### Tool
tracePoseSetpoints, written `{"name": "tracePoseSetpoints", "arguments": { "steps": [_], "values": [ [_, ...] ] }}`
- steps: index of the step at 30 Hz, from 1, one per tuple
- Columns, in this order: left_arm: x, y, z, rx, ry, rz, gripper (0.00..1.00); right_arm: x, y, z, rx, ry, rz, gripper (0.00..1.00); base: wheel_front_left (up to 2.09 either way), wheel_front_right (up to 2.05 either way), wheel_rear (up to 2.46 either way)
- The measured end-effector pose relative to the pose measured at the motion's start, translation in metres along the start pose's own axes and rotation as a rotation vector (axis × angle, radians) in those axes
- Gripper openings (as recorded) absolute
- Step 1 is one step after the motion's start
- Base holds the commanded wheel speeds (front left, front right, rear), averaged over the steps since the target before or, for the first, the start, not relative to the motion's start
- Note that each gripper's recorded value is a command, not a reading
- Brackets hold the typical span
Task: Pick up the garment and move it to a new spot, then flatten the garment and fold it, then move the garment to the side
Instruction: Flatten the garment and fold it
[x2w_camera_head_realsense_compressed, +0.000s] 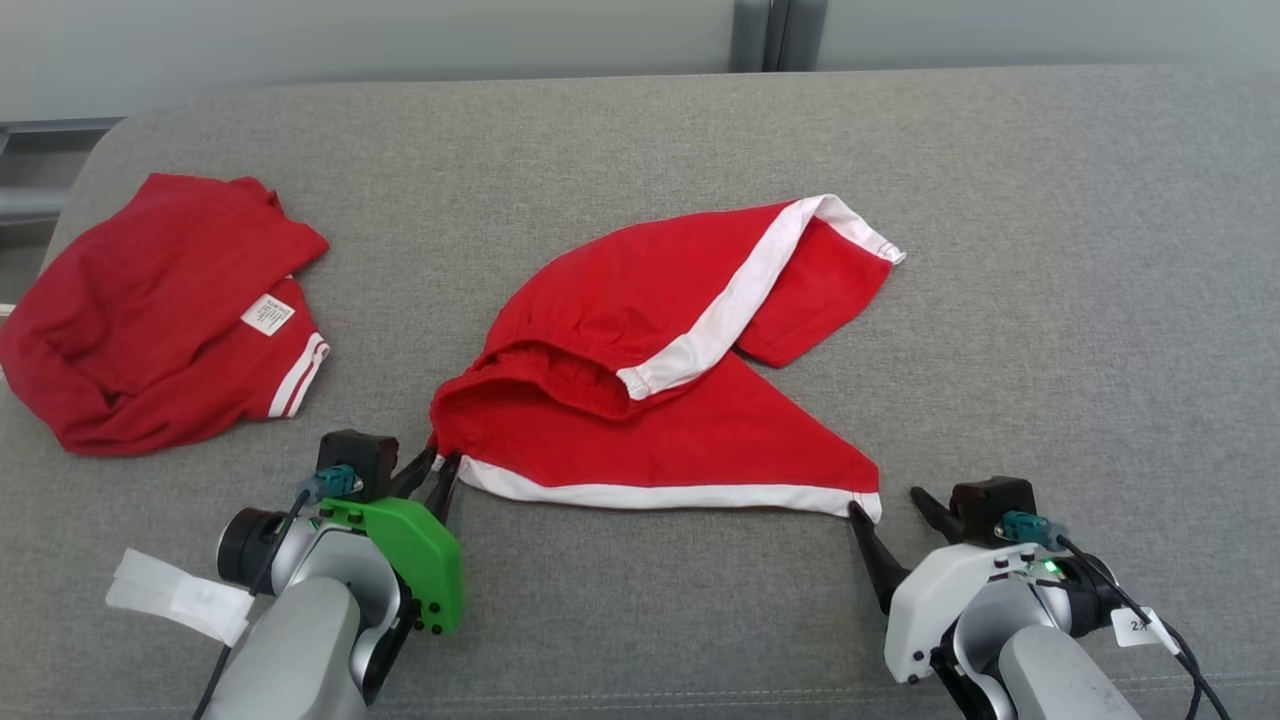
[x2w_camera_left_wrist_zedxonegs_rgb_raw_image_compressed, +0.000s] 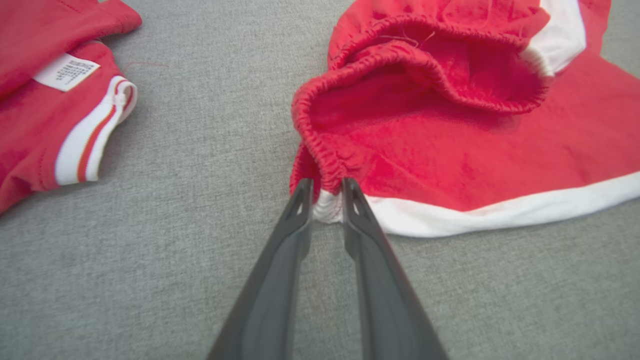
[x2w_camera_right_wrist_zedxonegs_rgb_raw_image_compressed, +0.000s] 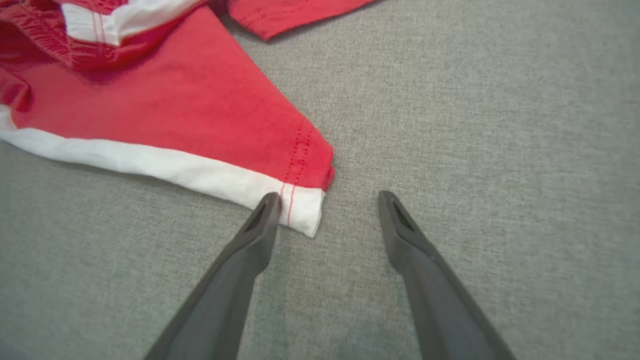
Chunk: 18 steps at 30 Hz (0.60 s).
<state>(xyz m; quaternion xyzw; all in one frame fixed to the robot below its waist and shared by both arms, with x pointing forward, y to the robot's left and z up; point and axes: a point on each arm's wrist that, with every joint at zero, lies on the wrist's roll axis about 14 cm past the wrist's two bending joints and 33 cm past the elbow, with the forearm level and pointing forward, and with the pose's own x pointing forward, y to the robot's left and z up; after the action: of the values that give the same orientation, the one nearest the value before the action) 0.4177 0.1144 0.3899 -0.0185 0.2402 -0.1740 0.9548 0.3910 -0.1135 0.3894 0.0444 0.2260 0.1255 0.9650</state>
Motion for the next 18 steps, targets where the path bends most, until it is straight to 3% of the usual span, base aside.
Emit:
{"name": "tracePoseSetpoints", "arguments": {
  "steps": [5,6,7,8,9,10,18],
  "values": [
    [0.002,0.002,-0.005,-0.006,0.02,0.005,0.2,0.005,0.0,-0.002,0.0,0.015,0.003,1.0,0.0,0.0,0.0],
    [0.002,0.003,-0.006,-0.01,0.021,0.007,0.15,0.006,0.0,-0.002,0.0,0.018,0.004,0.94,0.0,0.0,0.0],
    [0.003,0.004,-0.006,-0.011,0.021,0.009,0.09,0.007,0.0,-0.003,0.001,0.024,0.003,0.72,0.0,0.0,0.0],
    [0.003,0.005,-0.007,-0.012,0.022,0.011,0.0,0.007,-0.001,-0.005,0.001,0.032,0.003,0.4,0.0,0.0,0.0],
    [0.004,0.005,-0.007,-0.015,0.023,0.012,0.0,0.008,-0.001,-0.006,0.003,0.037,0.002,0.07,0.0,0.0,0.0],
    [0.004,0.006,-0.008,-0.018,0.025,0.014,0.0,0.009,-0.001,-0.007,0.004,0.041,0.003,0.0,0.0,0.0,0.0],
    [0.004,0.004,-0.005,-0.104,-0.004,0.03,0.0,0.01,-0.003,-0.002,0.027,0.025,-0.007,0.0,0.0,0.0,0.0]
  ]
}}
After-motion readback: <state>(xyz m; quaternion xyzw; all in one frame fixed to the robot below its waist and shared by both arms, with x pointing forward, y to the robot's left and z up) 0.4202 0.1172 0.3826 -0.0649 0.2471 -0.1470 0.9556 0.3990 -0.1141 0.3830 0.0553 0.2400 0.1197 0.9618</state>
